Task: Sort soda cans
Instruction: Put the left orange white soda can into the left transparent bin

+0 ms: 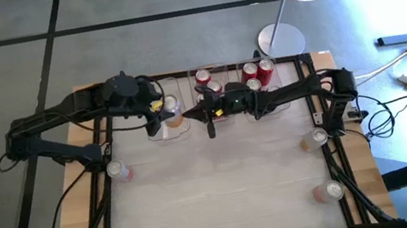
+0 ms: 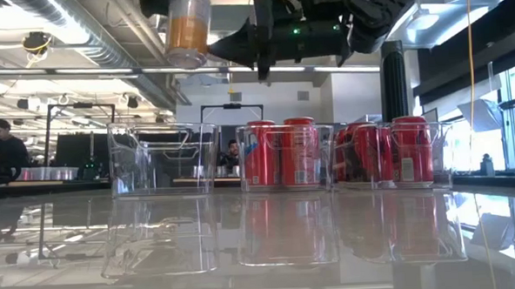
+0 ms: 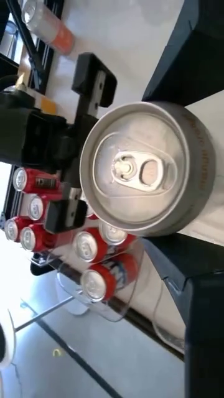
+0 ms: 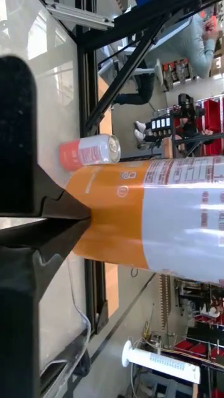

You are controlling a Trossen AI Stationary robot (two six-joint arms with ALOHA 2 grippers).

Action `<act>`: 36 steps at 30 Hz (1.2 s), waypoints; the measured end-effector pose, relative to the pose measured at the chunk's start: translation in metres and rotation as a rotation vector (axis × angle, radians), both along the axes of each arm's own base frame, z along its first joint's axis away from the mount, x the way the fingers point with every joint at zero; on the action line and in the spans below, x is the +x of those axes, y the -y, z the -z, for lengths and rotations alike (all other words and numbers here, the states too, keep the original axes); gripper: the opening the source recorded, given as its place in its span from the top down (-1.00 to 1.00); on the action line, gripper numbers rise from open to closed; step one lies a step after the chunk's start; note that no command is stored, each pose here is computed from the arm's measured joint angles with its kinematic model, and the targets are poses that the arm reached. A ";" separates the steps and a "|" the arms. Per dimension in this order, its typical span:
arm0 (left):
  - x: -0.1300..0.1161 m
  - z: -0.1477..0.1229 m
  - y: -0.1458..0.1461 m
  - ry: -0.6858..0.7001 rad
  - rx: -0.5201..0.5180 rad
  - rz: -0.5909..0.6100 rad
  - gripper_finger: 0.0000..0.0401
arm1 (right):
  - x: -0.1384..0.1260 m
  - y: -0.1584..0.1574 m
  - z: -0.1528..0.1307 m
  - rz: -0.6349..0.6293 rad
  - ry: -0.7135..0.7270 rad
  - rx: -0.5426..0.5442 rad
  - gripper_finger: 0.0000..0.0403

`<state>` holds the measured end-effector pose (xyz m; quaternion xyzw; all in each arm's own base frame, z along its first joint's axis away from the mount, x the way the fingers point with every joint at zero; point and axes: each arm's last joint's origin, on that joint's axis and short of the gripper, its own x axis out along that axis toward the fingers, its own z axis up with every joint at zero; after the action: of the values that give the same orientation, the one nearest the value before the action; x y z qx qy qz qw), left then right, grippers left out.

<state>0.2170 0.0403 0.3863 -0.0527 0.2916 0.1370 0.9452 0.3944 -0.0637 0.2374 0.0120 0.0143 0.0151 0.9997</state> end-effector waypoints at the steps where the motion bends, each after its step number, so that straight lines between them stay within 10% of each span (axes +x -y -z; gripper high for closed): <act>1: 0.002 0.000 -0.001 0.001 0.007 0.004 -0.45 | 0.000 0.000 0.000 0.001 -0.004 0.001 0.96; 18: 0.002 0.051 -0.040 -0.153 0.073 -0.302 -0.45 | -0.014 -0.006 -0.004 -0.006 -0.196 0.114 0.96; 36: -0.001 0.145 -0.090 0.010 0.085 -0.520 -0.45 | -0.008 -0.020 0.007 -0.002 -0.231 0.080 0.96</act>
<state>0.2156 0.1308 0.2411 -0.0869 0.2574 0.3872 0.8810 0.3861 -0.0436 0.2303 0.0536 0.1290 0.0151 0.9901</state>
